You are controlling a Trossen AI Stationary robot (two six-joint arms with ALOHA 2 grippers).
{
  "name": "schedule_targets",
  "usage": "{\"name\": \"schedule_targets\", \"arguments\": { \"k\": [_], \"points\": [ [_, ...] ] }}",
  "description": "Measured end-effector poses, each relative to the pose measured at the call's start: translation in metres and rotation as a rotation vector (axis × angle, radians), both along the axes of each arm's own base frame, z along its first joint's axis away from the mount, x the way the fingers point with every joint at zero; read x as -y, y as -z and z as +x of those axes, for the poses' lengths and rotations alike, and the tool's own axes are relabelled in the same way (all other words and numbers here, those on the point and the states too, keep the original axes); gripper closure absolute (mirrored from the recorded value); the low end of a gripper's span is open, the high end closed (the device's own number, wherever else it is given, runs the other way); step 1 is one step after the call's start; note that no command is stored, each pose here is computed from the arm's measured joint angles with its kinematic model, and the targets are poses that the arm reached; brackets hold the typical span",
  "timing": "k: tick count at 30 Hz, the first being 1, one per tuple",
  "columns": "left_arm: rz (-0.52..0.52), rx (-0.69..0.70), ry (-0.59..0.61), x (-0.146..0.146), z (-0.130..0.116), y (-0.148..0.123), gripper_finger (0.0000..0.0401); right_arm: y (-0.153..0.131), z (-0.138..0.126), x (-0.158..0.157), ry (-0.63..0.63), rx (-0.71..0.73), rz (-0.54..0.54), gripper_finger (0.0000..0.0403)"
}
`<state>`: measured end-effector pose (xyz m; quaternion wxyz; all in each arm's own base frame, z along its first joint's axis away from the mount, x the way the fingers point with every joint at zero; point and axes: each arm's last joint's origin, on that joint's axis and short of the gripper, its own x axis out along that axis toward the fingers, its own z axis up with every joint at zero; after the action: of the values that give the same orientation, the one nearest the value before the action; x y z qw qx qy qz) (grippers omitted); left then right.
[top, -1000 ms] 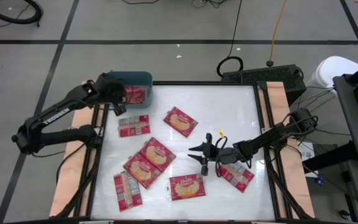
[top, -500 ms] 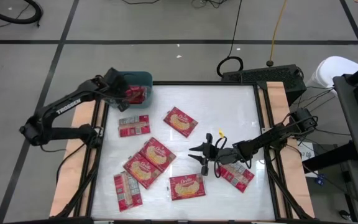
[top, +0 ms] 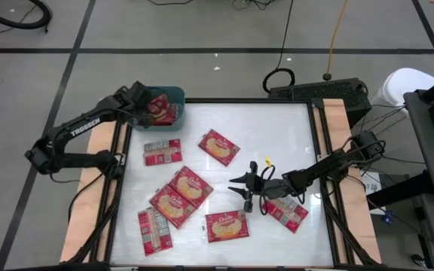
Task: Sort popcorn bags into baskets
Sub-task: Put the red popcorn bag into the blue bin
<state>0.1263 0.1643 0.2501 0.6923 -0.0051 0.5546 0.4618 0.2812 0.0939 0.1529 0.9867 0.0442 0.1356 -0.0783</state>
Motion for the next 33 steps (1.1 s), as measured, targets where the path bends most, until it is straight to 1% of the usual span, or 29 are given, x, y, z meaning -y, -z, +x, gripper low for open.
{"name": "schedule_targets", "arguments": {
  "k": [3, 6, 9, 15, 18, 19, 21, 24, 25, 30, 33],
  "points": [
    [0.031, -0.017, -0.025, 0.002, 0.001, -0.001, 0.0194, 0.0, 0.0, 0.0, 0.0, 0.0, 0.0, 0.0291],
    [0.044, -0.032, -0.031, 0.001, 0.001, -0.002, 0.0199, 0.0, 0.0, 0.0, 0.0, 0.0, 0.0, 0.0291],
    [0.065, -0.024, -0.044, -0.002, 0.0, -0.003, 0.0216, 0.0, 0.0, 0.0, 0.0, 0.0, 0.0, 0.0291],
    [0.063, -0.039, -0.036, -0.002, -0.001, -0.002, 0.0257, 0.0, 0.0, 0.0, 0.001, 0.0, 0.003, 0.0291],
    [0.068, -0.052, -0.041, -0.011, 0.0, 0.001, 0.0279, 0.0, 0.0, 0.0, 0.001, 0.001, 0.003, 0.0291],
    [0.062, -0.055, -0.052, -0.014, -0.001, 0.003, 0.0285, 0.0, 0.0, 0.0, 0.001, 0.002, 0.003, 0.0291],
    [0.011, -0.031, -0.043, -0.017, -0.001, 0.008, 0.0297, 0.0, 0.0, 0.0, 0.001, 0.004, 0.004, 0.0291],
    [-0.106, 0.064, 0.014, -0.013, 0.004, 0.014, 0.0307, 0.0, 0.0, 0.0, 0.001, 0.003, 0.005, 0.0291],
    [-0.121, 0.091, 0.037, -0.01, 0.007, 0.013, 0.0307, 0.0, 0.0, 0.0, 0.002, 0.002, 0.008, 0.0291],
    [-0.118, 0.146, 0.091, 0.0, 0.019, 0.01, 0.0308, 0.0, 0.0, 0.0, 0.001, 0.0, 0.003, 0.0291],
    [-0.128, 0.149, 0.103, -0.002, 0.025, 0.014, 0.0301, 0.0, 0.001, 0.002, 0.006, -0.001, -0.001, 0.0291]
  ]
}}
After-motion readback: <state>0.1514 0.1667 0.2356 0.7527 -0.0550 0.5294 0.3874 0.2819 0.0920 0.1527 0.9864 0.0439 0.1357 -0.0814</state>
